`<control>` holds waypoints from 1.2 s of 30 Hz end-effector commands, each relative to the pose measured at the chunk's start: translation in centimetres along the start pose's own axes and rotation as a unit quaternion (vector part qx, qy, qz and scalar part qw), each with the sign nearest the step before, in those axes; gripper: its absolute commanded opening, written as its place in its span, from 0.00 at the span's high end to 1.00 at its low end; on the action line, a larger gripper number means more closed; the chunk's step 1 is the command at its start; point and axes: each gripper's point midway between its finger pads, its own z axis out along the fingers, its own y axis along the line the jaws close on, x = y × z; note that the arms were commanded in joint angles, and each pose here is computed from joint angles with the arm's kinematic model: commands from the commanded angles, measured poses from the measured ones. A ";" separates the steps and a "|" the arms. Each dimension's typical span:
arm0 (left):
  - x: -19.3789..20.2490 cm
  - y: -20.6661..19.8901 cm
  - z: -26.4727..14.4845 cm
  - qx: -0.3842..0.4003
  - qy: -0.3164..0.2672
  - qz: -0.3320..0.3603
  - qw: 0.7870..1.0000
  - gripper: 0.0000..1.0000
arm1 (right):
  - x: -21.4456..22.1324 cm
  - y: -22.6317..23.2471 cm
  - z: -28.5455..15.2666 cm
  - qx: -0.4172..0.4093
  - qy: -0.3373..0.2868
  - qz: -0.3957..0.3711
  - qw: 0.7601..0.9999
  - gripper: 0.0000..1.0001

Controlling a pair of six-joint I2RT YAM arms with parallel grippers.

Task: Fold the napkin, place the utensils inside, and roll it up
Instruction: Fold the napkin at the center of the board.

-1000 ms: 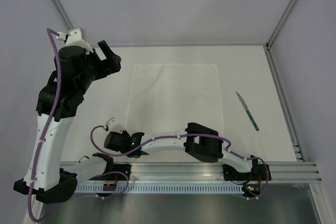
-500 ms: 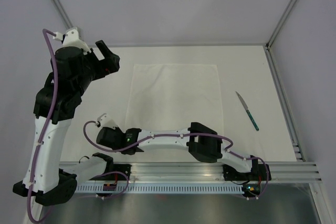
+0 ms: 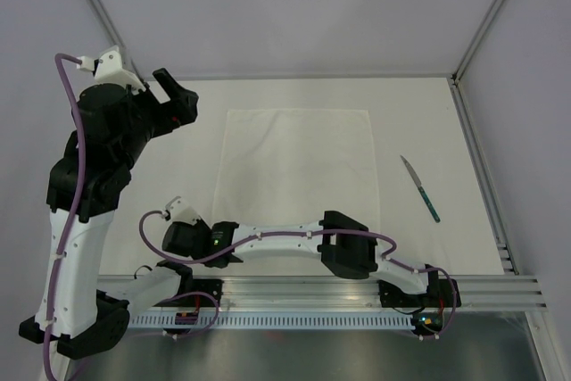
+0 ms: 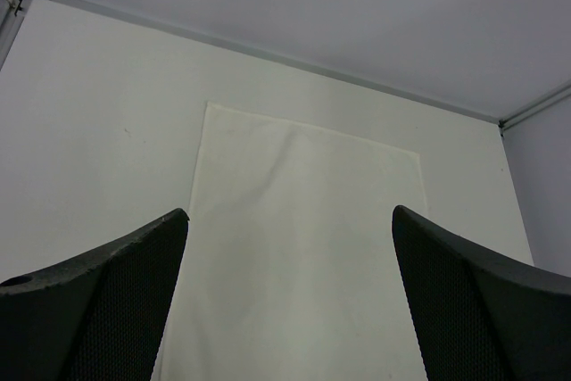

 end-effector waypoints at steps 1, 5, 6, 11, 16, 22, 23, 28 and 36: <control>0.1 0.1 0.0 0.003 0.000 0.013 1.000 0.00 | 0.9 -1.7 0.9 0.050 -0.001 -0.016 0.999 0.75; 0.4 0.3 0.2 -0.001 0.004 0.015 1.000 0.00 | 2.1 -2.3 1.9 0.067 0.008 -0.028 0.997 0.68; 0.4 0.3 0.2 -0.002 0.005 0.015 1.000 0.00 | 2.4 -2.4 2.1 0.069 0.010 -0.031 0.997 0.67; 0.4 0.4 0.3 -0.005 0.005 0.017 1.000 0.00 | 2.9 -2.8 2.4 0.076 0.012 -0.040 0.996 0.63; 0.7 0.6 0.6 -0.010 0.009 0.019 1.000 0.00 | 3.2 -3.2 2.6 0.081 0.015 -0.047 0.995 0.60; 1.2 0.9 1.0 -0.019 0.014 0.022 0.999 0.00 | 3.9 -3.0 3.3 0.067 0.022 -0.037 0.997 0.61; 1.2 0.9 1.0 -0.019 0.015 0.022 0.999 0.00 | 4.0 -3.2 3.4 0.068 0.024 -0.036 0.997 0.61; 1.3 1.0 1.1 -0.020 0.016 0.024 0.999 0.00 | 4.2 -3.2 4.0 0.059 0.024 -0.031 0.997 0.61; 1.4 1.0 1.4 -0.021 0.018 0.026 0.999 0.00 | 5.2 -3.6 4.2 0.065 0.040 -0.016 0.997 0.67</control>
